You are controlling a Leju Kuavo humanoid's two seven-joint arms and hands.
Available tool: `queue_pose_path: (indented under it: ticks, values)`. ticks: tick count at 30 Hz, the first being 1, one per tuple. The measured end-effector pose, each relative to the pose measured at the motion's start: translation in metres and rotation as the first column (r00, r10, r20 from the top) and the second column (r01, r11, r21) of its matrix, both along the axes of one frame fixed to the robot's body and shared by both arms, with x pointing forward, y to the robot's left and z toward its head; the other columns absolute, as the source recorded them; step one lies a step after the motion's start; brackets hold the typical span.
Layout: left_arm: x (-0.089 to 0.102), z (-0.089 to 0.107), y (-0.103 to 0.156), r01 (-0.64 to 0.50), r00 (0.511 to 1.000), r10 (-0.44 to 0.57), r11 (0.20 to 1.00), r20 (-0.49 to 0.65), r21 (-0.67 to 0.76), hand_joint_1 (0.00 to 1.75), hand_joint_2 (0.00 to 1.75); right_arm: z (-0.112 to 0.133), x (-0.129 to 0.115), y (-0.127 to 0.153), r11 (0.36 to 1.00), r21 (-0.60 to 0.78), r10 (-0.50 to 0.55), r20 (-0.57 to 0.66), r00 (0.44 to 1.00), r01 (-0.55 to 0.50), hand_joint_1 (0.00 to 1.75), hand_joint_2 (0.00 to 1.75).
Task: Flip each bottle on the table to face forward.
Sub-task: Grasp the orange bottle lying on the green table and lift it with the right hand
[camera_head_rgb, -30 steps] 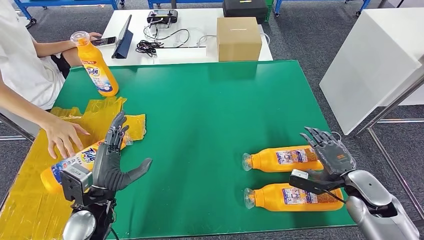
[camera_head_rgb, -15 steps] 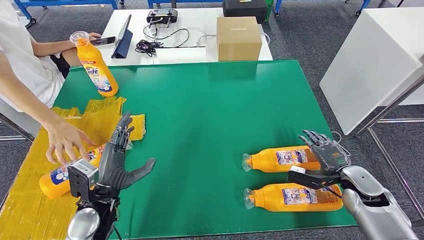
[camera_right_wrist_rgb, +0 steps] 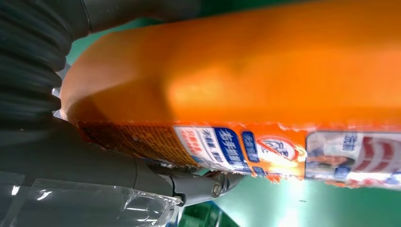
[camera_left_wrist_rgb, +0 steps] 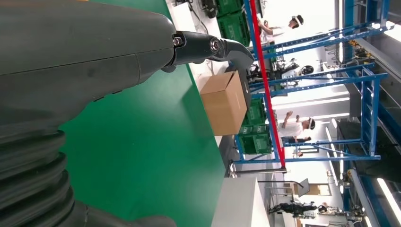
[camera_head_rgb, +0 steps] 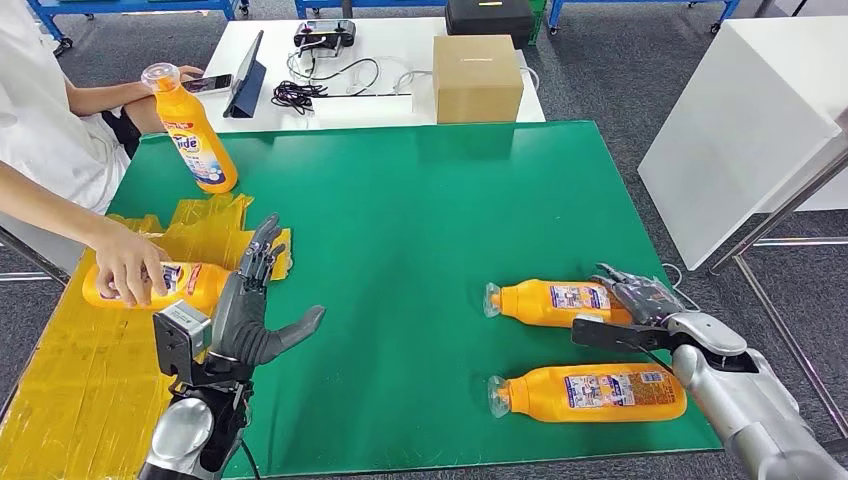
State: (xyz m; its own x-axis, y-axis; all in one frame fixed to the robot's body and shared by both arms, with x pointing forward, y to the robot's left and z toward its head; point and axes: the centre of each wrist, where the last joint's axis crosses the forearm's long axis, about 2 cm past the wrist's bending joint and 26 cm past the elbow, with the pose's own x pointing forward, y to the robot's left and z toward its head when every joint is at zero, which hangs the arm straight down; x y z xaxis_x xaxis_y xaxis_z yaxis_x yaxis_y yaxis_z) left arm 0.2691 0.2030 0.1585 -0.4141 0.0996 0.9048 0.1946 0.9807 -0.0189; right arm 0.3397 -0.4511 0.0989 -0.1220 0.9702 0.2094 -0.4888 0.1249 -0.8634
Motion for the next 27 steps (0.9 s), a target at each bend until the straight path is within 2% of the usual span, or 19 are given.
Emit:
queue_pose_path:
  ticks: [5,10,19,23,27]
  values:
    - [0.005,-0.002,-0.003,0.005,1.000,-0.005,1.000,-0.005,-0.003,0.00,1.75,0.002,0.009,-0.005,1.000,-0.009,-0.009,-0.025,1.000,0.009,1.75,1.75]
    - [0.003,-0.004,-0.003,-0.003,1.000,0.003,1.000,-0.016,0.002,0.00,1.75,-0.008,0.005,0.005,0.999,-0.033,-0.033,0.101,0.994,0.037,1.75,1.75]
    - [-0.006,-0.005,-0.002,-0.004,0.999,0.005,1.000,-0.034,0.022,0.00,1.75,-0.022,-0.007,0.049,0.997,0.020,-0.071,0.293,0.953,0.068,1.75,1.75]
    - [-0.010,-0.005,-0.003,0.003,0.999,-0.001,0.999,-0.038,0.033,0.00,1.75,-0.021,-0.012,0.079,0.976,0.199,-0.169,0.416,0.893,0.092,1.75,1.75]
    - [-0.013,-0.005,-0.006,0.021,0.999,-0.019,0.999,-0.046,0.043,0.00,1.75,-0.007,-0.017,0.113,0.876,0.479,-0.321,0.477,0.818,0.064,1.75,1.75]
